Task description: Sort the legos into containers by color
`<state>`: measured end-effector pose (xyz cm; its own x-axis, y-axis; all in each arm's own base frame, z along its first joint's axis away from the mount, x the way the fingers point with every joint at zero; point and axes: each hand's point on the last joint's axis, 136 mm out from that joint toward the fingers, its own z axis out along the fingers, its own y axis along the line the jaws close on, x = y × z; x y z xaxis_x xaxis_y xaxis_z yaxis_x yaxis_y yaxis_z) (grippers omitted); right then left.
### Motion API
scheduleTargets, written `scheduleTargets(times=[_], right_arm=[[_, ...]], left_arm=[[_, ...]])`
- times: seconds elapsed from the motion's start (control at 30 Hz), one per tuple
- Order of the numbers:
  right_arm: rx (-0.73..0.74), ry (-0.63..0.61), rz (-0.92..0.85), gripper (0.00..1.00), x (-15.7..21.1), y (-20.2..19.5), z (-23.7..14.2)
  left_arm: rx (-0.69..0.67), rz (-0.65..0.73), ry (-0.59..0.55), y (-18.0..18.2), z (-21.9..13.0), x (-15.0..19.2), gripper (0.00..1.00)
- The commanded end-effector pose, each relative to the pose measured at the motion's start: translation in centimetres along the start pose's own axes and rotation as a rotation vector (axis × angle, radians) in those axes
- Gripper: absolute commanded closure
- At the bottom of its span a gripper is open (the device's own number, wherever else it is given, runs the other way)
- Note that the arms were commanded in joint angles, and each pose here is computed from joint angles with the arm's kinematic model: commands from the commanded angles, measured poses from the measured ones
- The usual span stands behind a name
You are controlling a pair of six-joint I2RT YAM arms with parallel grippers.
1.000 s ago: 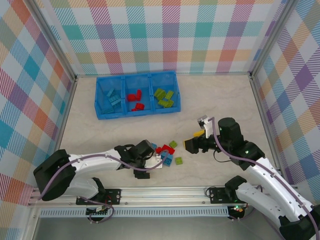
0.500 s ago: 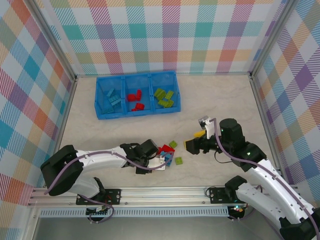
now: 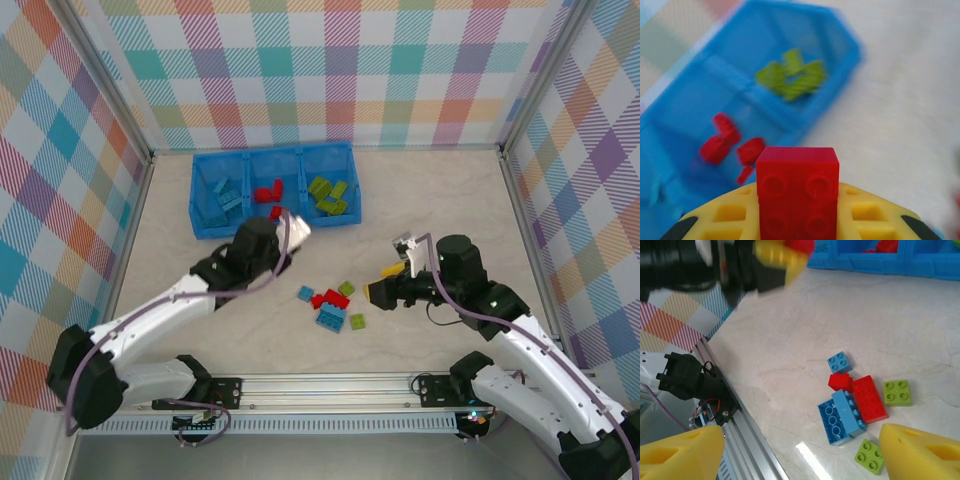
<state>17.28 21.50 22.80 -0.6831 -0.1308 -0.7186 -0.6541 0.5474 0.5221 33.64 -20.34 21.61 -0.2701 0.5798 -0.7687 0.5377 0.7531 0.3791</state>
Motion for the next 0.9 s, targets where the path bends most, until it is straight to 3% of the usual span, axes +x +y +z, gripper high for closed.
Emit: scheduleTargets(times=[0.0,0.07,0.2,0.33,0.43,0.67,0.77,0.87], right_arm=[[-0.034,0.003,0.032,0.19,-0.1,0.7,0.1],[-0.03,0.0,0.045,0.2,-0.1,0.7,-0.1],[-0.017,-0.019,0.071,0.21,0.0,0.8,-0.8],[0.073,-0.028,0.109,0.22,-0.1,-0.4,-1.4],[0.156,0.009,0.137,0.22,0.3,-1.7,-1.5],[0.194,0.089,0.179,0.22,1.2,-2.6,-0.3],[0.2,0.104,0.183,0.22,1.3,-2.9,0.4],[0.205,0.12,0.188,0.22,1.3,-3.2,1.2]], left_arm=[[-0.2,-0.266,0.149,5.9,2.7,1.0,0.81],[-0.21,-0.32,0.21,7.1,4.7,1.8,0.81],[-0.195,-0.444,0.21,9.3,9.1,2.2,0.79],[-0.195,-0.473,0.193,10.5,12.2,2.3,0.69],[-0.169,-0.483,0.172,10.4,13.0,1.1,0.54],[-0.113,-0.505,0.045,10.4,8.3,-3.1,0.42],[-0.044,-0.497,-0.014,8.6,4.1,-4.9,0.41],[0.047,-0.59,0.013,5.7,0.1,-4.5,0.41]])
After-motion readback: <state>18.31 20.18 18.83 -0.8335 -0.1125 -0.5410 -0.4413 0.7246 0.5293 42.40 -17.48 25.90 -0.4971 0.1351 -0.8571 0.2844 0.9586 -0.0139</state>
